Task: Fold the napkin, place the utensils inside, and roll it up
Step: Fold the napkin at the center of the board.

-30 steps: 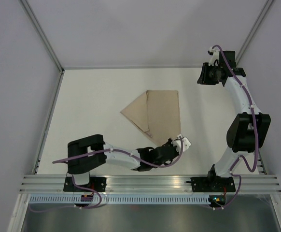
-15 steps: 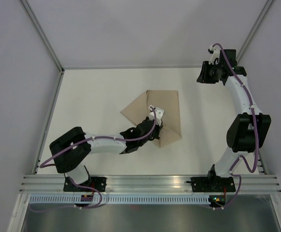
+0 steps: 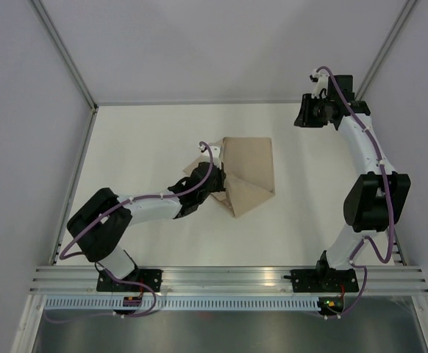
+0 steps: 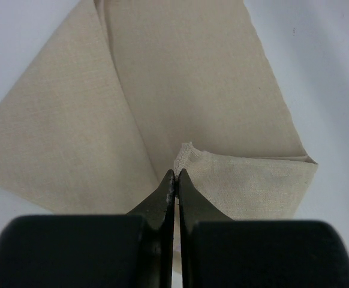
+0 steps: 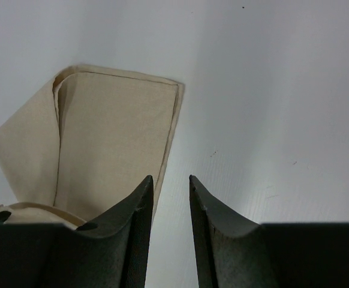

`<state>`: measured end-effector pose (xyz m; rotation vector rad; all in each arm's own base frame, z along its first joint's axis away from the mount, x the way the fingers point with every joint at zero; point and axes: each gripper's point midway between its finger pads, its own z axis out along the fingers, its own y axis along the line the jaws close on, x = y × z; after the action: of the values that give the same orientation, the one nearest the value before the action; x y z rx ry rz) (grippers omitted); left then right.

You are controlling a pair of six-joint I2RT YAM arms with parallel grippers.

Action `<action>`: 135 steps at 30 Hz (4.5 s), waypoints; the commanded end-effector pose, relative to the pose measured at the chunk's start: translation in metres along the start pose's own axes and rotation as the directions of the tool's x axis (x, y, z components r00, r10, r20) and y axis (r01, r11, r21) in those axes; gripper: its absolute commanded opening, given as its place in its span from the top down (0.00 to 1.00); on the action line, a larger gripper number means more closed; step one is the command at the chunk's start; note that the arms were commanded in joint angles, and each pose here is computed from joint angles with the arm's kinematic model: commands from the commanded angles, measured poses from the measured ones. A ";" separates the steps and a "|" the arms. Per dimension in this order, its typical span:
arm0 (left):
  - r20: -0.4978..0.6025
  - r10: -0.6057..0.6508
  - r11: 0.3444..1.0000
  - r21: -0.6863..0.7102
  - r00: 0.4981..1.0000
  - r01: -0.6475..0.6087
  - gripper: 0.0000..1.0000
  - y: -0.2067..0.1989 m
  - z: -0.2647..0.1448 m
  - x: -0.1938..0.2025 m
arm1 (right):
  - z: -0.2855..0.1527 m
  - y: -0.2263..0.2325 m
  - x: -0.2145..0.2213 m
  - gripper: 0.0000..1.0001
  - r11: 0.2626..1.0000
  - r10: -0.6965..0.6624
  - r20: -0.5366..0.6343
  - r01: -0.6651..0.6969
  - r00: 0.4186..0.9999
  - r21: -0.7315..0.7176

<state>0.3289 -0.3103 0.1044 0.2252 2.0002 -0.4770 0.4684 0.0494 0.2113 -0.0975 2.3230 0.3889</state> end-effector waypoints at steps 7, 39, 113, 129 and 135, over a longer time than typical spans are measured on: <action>0.102 -0.142 0.989 -0.036 0.985 0.147 0.98 0.034 0.003 -0.053 | -0.002 0.018 -0.005 0.64 0.999 -0.039 0.006 0.039 0.999 -0.008; 0.104 -0.315 0.924 -0.193 0.943 0.330 0.98 0.104 0.011 -0.029 | 0.019 0.042 0.018 0.64 0.994 -0.104 -0.049 0.103 0.993 -0.019; 0.076 -0.300 0.933 -0.186 0.951 0.309 0.43 0.102 -0.009 -0.055 | 0.039 0.071 0.074 0.64 0.966 -0.247 -0.195 0.227 0.949 -0.122; -0.141 -0.363 0.929 0.015 0.921 0.369 0.84 0.061 0.032 -0.022 | 0.082 0.107 0.168 0.83 0.936 -0.218 -0.471 0.047 0.855 -0.349; -0.162 -0.377 0.924 -0.007 0.912 0.381 0.85 0.071 0.044 -0.016 | 0.094 0.100 0.186 0.85 0.946 -0.191 -0.518 0.016 0.834 -0.323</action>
<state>0.3816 -0.2540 0.0636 -0.1096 2.2567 -0.6806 0.3849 0.1782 0.0453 -0.5725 2.7669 0.7113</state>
